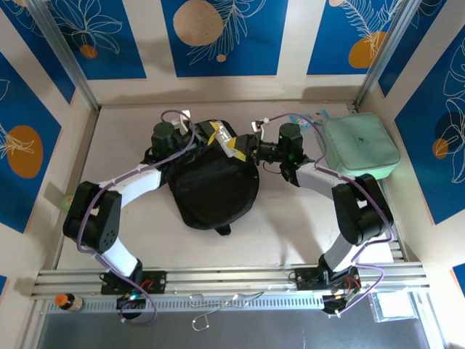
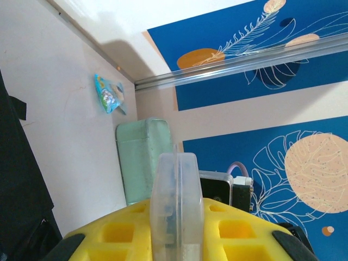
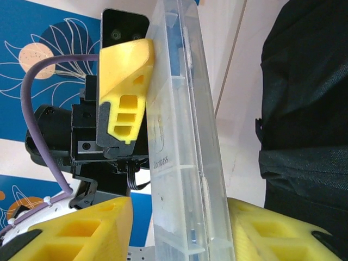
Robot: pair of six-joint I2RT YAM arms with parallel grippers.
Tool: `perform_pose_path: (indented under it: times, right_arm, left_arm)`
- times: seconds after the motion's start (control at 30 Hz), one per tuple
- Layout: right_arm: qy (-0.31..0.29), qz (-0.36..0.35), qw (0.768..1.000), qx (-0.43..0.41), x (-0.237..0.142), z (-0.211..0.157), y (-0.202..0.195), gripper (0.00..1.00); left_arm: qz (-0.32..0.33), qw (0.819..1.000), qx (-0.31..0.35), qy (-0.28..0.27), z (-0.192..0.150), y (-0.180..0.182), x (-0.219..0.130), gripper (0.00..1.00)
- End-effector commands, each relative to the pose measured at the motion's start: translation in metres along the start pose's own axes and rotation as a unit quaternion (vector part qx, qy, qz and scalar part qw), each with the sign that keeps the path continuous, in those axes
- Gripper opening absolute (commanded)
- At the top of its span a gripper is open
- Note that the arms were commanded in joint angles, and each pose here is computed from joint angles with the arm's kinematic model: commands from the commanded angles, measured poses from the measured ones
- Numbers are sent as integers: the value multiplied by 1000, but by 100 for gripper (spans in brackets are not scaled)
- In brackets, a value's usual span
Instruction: Pack the student bag
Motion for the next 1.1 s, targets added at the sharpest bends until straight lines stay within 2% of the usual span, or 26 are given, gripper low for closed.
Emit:
perform_pose_path:
  times: [0.0,0.13,0.27,0.4,0.47,0.53,0.6,0.73,0.9,1.07]
  right_arm:
    - [15,19,1000,-8,6,2,12,46]
    - [10,16,1000,-6,6,4,11,39]
    - [1,4,1000,-10,2,5,10,24]
    - [-14,-32,999,-13,-4,4,3,18]
    - [-19,-59,998,-8,-10,3,-4,15]
    - [-23,-90,996,-2,-17,1,-13,14]
    - [-27,-123,992,2,-25,-3,-22,14]
    - [-39,-186,982,-1,-44,-6,-34,14]
    - [-70,-240,968,-8,-69,3,-38,14]
    - [-98,-262,960,-9,-87,11,-38,14]
  left_arm:
    - [-11,1000,5,-12,6,2,0,20]
    - [-5,1000,8,-15,7,3,-1,21]
    - [19,1000,10,-20,8,15,-4,28]
    - [73,997,15,-34,13,35,-17,52]
    - [125,991,24,-45,15,51,-30,60]
    - [197,977,48,-59,13,67,-47,65]
    - [242,966,66,-58,7,76,-57,66]
    - [277,954,110,-30,-18,80,-60,67]
    - [313,937,152,34,-66,90,-40,67]
    - [301,936,167,79,-116,101,-10,67]
Point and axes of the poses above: each hand's point on the last joint's axis, 136 mm out from that joint toward the fingers, its own x axis out along the fingers, its own y axis along the line the jaws close on, z = x × y, the point moved 5 cm from there along -x, back along the fingers, and after that the axes turned 5 degrees about -x, right-handed, at the moved point
